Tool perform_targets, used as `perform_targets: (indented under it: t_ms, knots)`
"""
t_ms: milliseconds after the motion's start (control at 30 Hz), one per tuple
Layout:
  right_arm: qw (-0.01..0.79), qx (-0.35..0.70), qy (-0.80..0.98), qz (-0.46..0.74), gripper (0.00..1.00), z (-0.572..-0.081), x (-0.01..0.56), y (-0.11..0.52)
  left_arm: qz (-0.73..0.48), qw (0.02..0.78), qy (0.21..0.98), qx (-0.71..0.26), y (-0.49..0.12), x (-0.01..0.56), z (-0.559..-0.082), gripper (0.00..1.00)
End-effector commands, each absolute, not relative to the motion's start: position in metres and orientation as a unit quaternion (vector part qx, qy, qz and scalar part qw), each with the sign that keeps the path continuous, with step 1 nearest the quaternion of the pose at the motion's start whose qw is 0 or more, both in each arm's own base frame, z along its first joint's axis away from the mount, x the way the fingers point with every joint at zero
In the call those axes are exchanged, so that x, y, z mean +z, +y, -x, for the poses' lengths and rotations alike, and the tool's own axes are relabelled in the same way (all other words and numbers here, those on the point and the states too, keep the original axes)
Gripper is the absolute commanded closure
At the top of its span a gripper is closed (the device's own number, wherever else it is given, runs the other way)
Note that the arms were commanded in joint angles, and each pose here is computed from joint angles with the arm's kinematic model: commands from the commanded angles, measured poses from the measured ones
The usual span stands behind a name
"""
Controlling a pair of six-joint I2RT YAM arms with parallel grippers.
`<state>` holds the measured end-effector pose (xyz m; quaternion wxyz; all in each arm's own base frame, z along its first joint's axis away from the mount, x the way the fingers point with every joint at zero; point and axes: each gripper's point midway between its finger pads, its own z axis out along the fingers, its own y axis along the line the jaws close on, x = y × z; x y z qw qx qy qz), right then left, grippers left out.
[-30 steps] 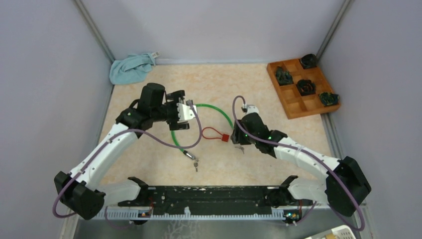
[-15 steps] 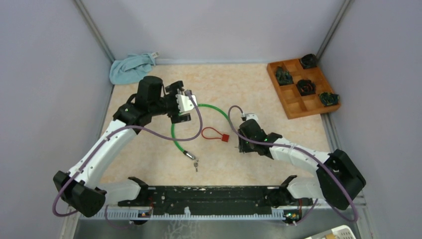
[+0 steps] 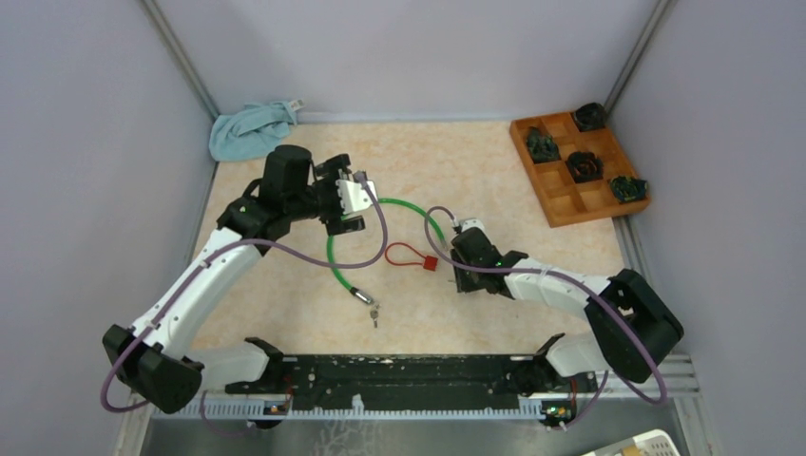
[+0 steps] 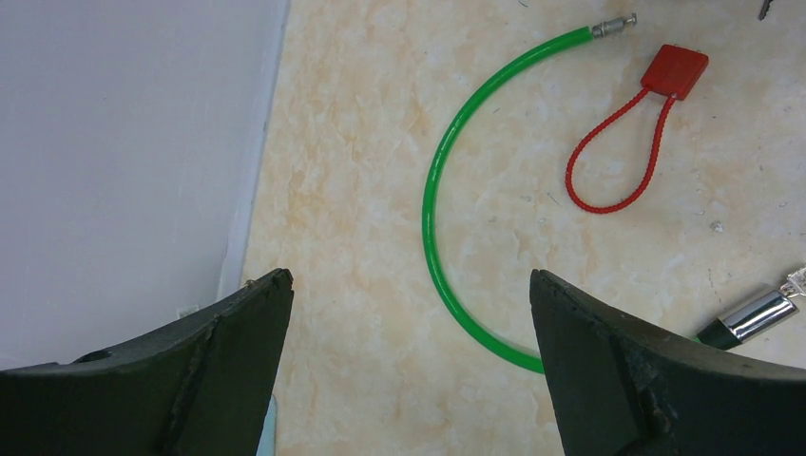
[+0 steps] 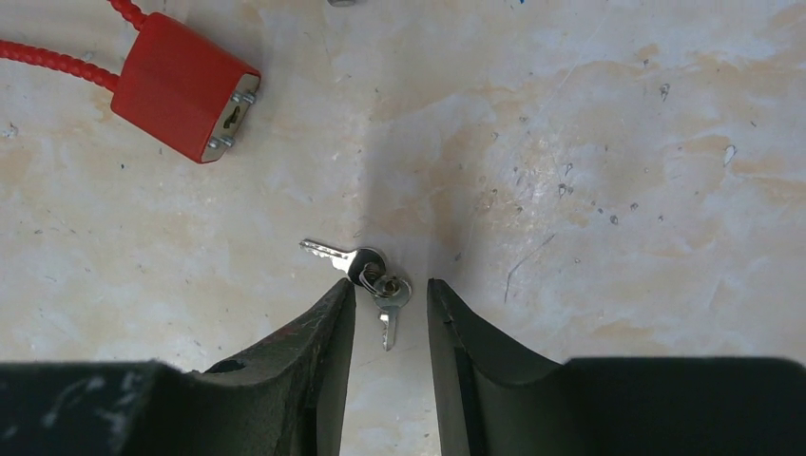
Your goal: Unlock with the key
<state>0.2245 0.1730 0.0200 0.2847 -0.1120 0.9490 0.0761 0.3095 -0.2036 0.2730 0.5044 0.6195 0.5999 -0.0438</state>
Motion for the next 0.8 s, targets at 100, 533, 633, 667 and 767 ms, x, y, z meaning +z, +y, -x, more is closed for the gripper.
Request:
perform_targets:
  t_ms: [100, 533, 633, 667, 767]
  knots:
    - [0.322, 0.083, 0.934, 0.132, 0.66, -0.248, 0.035, 0.187, -0.612, 0.511, 0.602, -0.047, -0.206, 0.277, -0.314, 0.01]
    - [0.307, 0.089, 0.935, 0.156, 0.85, -0.245, 0.029, 0.193, -0.612, 0.509, 0.603, -0.047, -0.207, 0.276, -0.316, 0.01]
    - [0.307, 0.092, 0.935, 0.155, 0.9, -0.242, 0.029, 0.192, -0.612, 0.507, 0.605, -0.049, -0.207, 0.274, -0.316, 0.01]
    - [0.306, 0.093, 0.935, 0.153, 0.93, -0.242, 0.029, 0.192, -0.612, 0.507, 0.605, -0.05, -0.208, 0.274, -0.316, 0.01]
    - [0.304, 0.097, 0.935, 0.151, 0.98, -0.239, 0.031, 0.193, -0.609, 0.506, 0.607, -0.056, -0.209, 0.273, -0.315, 0.02]
